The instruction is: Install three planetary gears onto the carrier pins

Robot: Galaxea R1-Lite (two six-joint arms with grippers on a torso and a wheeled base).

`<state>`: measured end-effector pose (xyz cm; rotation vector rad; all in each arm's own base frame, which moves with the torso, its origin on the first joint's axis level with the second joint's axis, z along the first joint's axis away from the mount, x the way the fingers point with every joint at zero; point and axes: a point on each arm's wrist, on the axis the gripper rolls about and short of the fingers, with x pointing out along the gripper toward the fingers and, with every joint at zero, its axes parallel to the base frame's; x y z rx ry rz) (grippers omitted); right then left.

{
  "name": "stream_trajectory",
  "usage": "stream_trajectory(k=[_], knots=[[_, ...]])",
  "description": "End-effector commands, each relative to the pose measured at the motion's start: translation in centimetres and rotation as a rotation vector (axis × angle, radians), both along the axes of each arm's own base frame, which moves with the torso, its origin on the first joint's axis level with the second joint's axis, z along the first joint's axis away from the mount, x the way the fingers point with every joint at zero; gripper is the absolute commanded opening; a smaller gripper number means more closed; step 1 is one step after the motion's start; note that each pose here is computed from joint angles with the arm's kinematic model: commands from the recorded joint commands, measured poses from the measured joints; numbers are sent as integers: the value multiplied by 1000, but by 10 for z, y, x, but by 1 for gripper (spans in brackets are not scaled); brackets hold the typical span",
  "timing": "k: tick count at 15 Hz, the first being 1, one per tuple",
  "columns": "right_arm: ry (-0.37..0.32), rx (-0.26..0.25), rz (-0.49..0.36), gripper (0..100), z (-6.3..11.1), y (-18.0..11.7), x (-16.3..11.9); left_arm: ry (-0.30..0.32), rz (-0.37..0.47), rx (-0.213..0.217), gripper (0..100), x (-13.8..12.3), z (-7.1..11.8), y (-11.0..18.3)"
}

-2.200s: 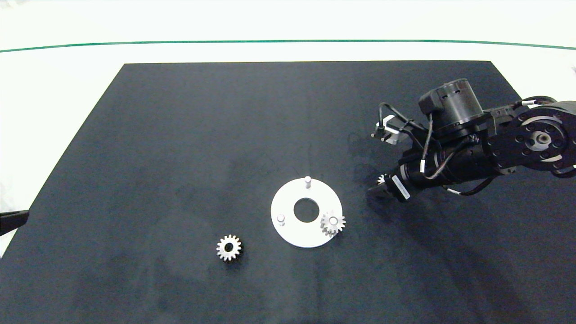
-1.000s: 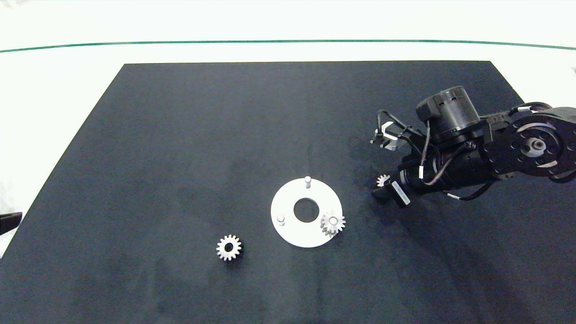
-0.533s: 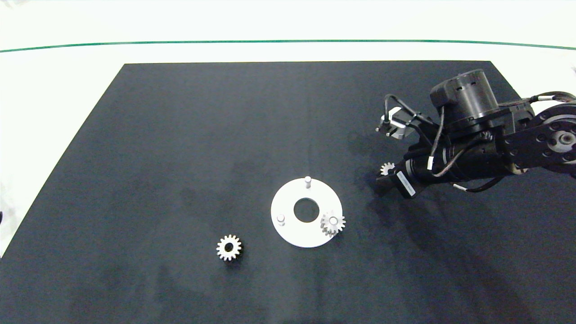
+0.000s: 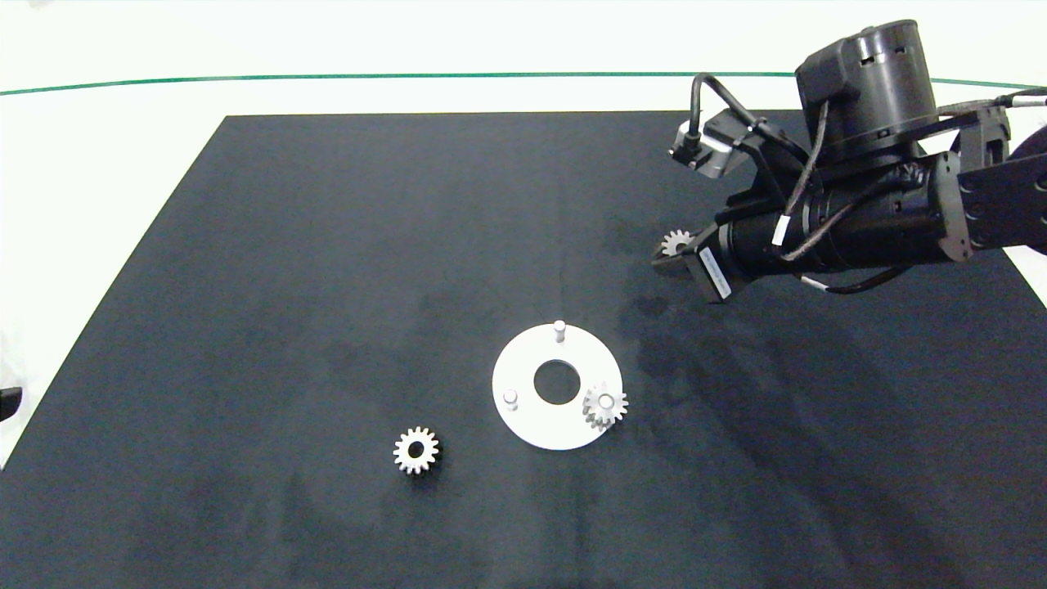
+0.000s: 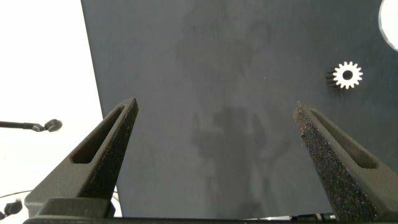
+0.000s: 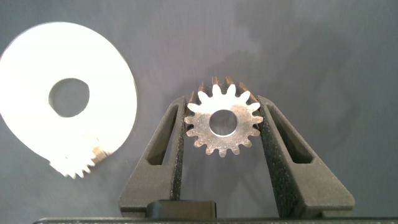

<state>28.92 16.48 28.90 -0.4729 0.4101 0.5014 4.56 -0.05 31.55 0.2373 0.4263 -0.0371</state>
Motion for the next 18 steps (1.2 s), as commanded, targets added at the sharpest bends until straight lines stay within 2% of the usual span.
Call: stream_trajectory(k=[1,2,5,7,9,11,14,18], knots=[[-11,1,45,1,12,20,2,19,2,2,100,4,-1,0],[-4,-4,62,0,16,25,-1,19,2,2,100,4,-1,0],[-41,21,75,0,30,34,4,22,2,2,100,4,-2,0],[11,-12,100,0,33,41,0,30,2,2,100,7,-2,0],[84,-58,117,0,18,52,2,30,2,2,100,6,-2,0],[112,-77,129,0,7,61,6,29,2,2,100,6,-2,0],[133,-93,146,0,-3,70,8,32,2,2,100,6,-3,0],[139,-93,145,0,-5,71,9,38,0,4,100,7,-5,0]])
